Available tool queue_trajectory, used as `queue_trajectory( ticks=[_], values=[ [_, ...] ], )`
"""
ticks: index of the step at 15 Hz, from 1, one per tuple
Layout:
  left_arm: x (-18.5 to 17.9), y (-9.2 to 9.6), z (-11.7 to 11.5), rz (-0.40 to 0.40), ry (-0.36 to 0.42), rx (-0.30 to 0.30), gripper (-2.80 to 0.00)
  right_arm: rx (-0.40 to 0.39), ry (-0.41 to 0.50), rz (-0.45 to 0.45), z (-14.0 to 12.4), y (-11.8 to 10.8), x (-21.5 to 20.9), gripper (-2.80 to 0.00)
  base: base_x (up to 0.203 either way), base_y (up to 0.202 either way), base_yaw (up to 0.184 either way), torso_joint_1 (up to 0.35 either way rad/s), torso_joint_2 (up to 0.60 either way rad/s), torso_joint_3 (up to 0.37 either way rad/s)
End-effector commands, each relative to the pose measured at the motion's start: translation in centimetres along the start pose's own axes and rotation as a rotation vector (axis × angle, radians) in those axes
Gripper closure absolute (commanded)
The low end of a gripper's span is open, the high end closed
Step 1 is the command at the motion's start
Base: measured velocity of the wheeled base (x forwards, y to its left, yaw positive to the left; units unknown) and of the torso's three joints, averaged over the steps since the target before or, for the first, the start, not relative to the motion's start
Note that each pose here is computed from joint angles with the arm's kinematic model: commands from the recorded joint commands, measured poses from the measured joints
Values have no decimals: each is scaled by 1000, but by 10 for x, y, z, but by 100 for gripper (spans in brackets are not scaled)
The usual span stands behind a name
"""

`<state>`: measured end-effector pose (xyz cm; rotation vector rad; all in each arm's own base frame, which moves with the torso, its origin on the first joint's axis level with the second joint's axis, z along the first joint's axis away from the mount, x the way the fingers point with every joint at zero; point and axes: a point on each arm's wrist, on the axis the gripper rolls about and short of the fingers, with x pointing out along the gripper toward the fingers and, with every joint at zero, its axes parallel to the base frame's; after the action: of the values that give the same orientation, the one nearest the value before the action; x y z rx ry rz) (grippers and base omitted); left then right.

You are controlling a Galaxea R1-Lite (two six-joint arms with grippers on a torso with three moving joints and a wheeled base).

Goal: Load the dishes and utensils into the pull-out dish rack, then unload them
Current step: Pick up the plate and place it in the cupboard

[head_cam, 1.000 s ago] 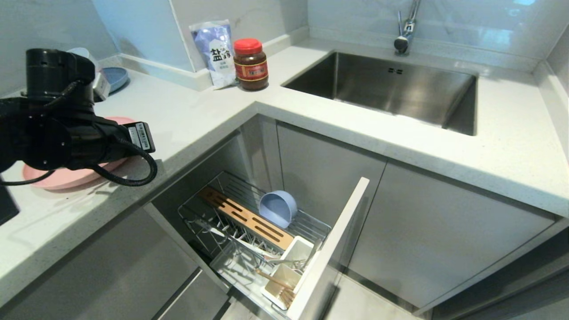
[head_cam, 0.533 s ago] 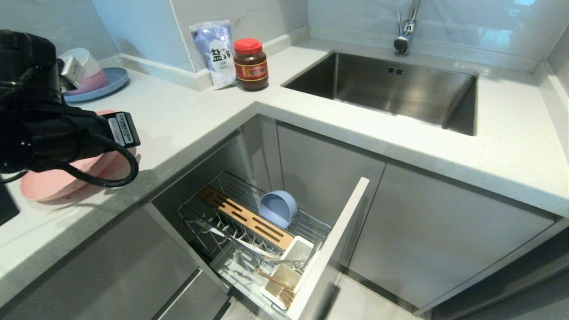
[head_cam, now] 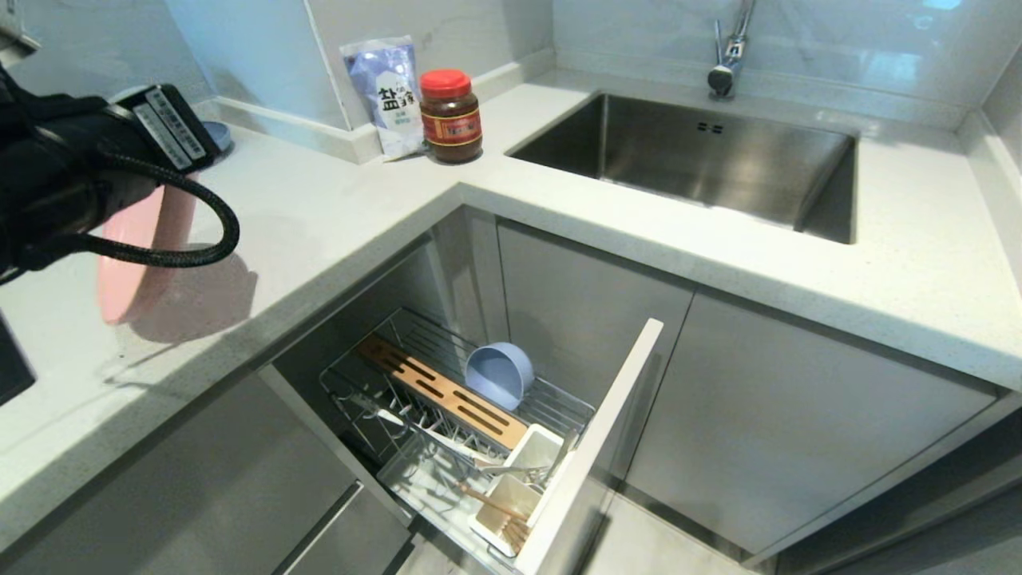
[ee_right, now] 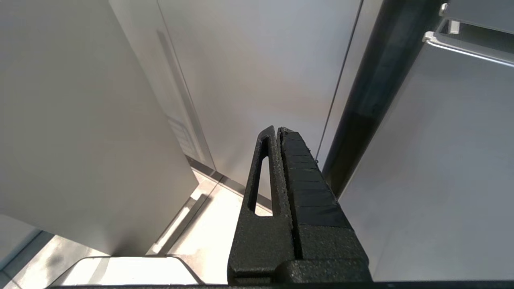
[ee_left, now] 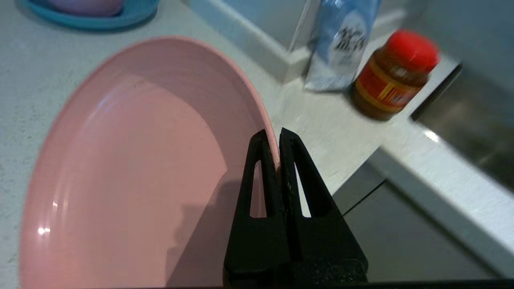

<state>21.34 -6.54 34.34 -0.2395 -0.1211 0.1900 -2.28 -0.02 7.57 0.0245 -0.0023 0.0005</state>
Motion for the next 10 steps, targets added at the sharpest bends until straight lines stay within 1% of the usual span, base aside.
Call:
queue_trajectory(
  ticks=[1, 3, 4, 6, 7, 8, 9, 10],
  values=[
    [-9, -12, 5, -38, -65, -60, 0, 0, -3, 1, -1, 0, 0, 0, 0, 0, 0, 0, 0, 0],
    [-23, -33, 9, -131, -105, -131, 0, 0, -3, 0, 0, 0, 0, 0, 0, 0, 0, 0, 0, 0],
    [-30, -45, 9, -159, -125, -173, 0, 0, -2, 0, -1, 0, 0, 0, 0, 0, 0, 0, 0, 0],
    [-44, -73, 7, -217, -160, -281, 0, 0, -4, 1, 0, 0, 0, 0, 0, 0, 0, 0, 0, 0],
    [-51, -87, 3, -240, -168, -334, 0, 0, -2, 1, 0, 0, 0, 0, 0, 0, 0, 0, 0, 0],
    [-56, -98, -2, -245, -173, -373, 0, 0, -4, 1, 0, 0, 0, 0, 0, 0, 0, 0, 0, 0],
    [-58, -110, -13, -243, -161, -386, 0, 0, -2, 0, -1, 0, 0, 0, 0, 0, 0, 0, 0, 0],
    [-59, -122, -30, -241, -136, -377, 0, 0, -2, 1, -1, 0, 0, 0, 0, 0, 0, 0, 0, 0]
  ],
)
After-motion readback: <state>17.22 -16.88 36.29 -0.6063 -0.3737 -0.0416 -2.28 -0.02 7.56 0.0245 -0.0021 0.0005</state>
